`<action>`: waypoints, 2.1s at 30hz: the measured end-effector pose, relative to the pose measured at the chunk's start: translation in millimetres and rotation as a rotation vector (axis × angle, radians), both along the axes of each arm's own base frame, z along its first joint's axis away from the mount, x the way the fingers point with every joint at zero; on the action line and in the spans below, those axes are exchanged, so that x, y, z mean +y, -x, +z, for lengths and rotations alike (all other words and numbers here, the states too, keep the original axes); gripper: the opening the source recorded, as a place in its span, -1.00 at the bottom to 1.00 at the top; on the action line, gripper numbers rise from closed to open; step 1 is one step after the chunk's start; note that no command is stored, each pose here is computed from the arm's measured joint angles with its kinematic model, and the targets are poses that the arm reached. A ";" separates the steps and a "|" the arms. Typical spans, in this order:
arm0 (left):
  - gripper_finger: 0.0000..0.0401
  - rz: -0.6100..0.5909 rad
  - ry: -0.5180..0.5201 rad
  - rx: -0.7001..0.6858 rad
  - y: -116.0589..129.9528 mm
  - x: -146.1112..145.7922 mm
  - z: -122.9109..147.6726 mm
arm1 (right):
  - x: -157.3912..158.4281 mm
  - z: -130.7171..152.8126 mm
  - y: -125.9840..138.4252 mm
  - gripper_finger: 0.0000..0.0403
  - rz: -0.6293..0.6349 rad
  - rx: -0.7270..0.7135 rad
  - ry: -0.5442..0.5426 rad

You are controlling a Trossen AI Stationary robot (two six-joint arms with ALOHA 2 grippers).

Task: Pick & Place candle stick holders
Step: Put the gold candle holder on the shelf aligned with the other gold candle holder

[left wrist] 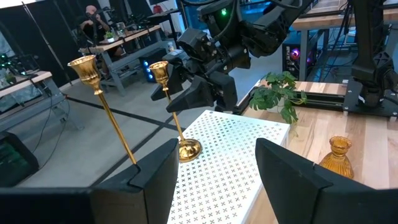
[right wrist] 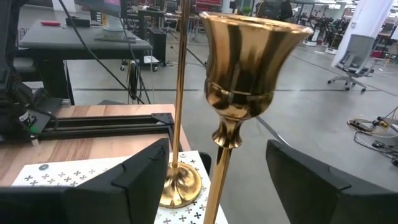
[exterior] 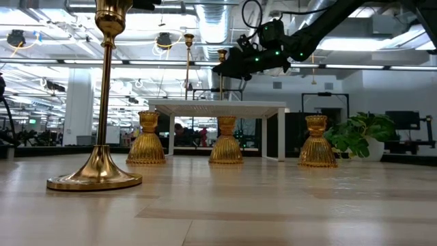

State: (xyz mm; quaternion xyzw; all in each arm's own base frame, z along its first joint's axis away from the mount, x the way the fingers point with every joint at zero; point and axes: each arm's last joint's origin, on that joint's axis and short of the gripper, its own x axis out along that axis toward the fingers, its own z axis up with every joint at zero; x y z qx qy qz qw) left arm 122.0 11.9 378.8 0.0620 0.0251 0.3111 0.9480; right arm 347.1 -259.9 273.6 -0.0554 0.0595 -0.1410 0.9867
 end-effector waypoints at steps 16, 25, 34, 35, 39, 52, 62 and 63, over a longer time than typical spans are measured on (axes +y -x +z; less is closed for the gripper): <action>0.07 0.000 0.000 0.000 0.0 0.0 0.0 | -1.8 19.6 29.6 0.29 -0.020 0.110 -0.034; 0.07 0.000 0.000 0.000 -0.1 0.0 0.0 | 17.4 47.9 87.7 0.29 -0.043 0.357 -0.126; 0.07 -0.013 0.011 -0.008 -0.2 -0.3 0.0 | 68.1 93.0 169.2 0.27 -0.107 0.485 -0.273; 0.07 -0.022 0.021 -0.014 -0.4 -0.5 0.0 | 76.3 97.3 175.7 0.25 -0.104 0.491 -0.281; 0.07 -0.045 0.042 -0.029 -0.8 -1.1 0.0 | 112.8 113.3 193.2 0.17 -0.044 0.477 -0.311; 0.07 -0.070 0.054 -0.035 -1.4 -2.0 -0.2 | 216.6 139.3 235.0 -0.05 0.202 0.303 -0.503; 0.07 -0.070 0.054 -0.035 -1.5 -2.0 -0.2 | 249.9 102.1 238.2 -0.16 0.311 0.257 -0.707; 0.07 -0.070 0.054 -0.035 -1.5 -2.0 -0.2 | 252.3 99.2 235.8 -0.17 0.330 0.238 -0.711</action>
